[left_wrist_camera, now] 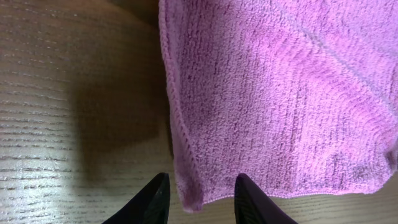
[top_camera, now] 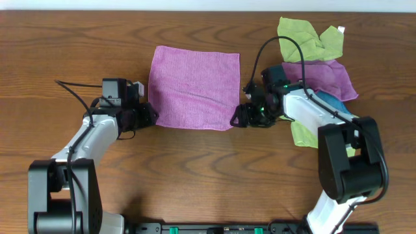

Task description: Fold the cloth

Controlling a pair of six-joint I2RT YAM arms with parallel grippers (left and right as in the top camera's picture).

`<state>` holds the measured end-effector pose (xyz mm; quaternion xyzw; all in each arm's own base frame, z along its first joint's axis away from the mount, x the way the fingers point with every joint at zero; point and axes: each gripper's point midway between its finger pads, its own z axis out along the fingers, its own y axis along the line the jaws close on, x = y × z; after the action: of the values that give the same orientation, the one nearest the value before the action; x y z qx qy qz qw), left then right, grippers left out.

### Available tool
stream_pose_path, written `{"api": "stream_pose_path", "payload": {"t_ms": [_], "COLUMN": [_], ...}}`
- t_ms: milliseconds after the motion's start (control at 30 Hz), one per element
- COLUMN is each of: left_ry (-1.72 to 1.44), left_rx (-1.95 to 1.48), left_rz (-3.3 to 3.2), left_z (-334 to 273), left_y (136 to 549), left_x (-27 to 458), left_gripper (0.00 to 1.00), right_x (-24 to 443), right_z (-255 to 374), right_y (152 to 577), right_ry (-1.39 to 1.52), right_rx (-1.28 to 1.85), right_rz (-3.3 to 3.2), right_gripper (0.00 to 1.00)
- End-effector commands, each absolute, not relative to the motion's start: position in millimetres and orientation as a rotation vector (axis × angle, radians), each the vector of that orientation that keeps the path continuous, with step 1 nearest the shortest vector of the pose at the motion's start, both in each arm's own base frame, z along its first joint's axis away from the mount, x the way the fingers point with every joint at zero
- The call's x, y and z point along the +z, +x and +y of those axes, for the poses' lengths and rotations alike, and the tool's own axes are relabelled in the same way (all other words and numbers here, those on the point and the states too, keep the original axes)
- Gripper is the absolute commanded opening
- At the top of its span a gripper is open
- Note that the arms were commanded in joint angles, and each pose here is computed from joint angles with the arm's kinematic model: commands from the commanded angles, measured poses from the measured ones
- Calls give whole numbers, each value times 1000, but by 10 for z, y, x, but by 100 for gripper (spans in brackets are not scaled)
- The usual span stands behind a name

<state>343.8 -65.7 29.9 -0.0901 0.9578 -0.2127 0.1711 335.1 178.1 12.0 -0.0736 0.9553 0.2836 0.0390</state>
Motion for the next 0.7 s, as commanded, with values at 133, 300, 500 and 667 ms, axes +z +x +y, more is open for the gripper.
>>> {"api": "stream_pose_path", "payload": {"t_ms": [133, 300, 500, 667], "left_ry": [-258, -240, -235, -235], "left_rx": [-634, -654, -653, -653], "left_rz": [2710, 2692, 2682, 2682], "left_z": [-701, -741, -743, -743], "left_y": [3500, 3531, 3554, 3552], "left_x": [220, 246, 257, 256], "left_gripper": [36, 34, 13, 6], "right_x": [-41, -276, -393, -399], "right_z": [1857, 1930, 1947, 1887], "right_y": [3280, 3131, 3101, 3074], "right_ry": [-202, -178, -137, -94], "right_rx": [969, 984, 986, 982], "right_rz": [2929, 3016, 3048, 3075], "right_gripper": [70, 69, 64, 62]}}
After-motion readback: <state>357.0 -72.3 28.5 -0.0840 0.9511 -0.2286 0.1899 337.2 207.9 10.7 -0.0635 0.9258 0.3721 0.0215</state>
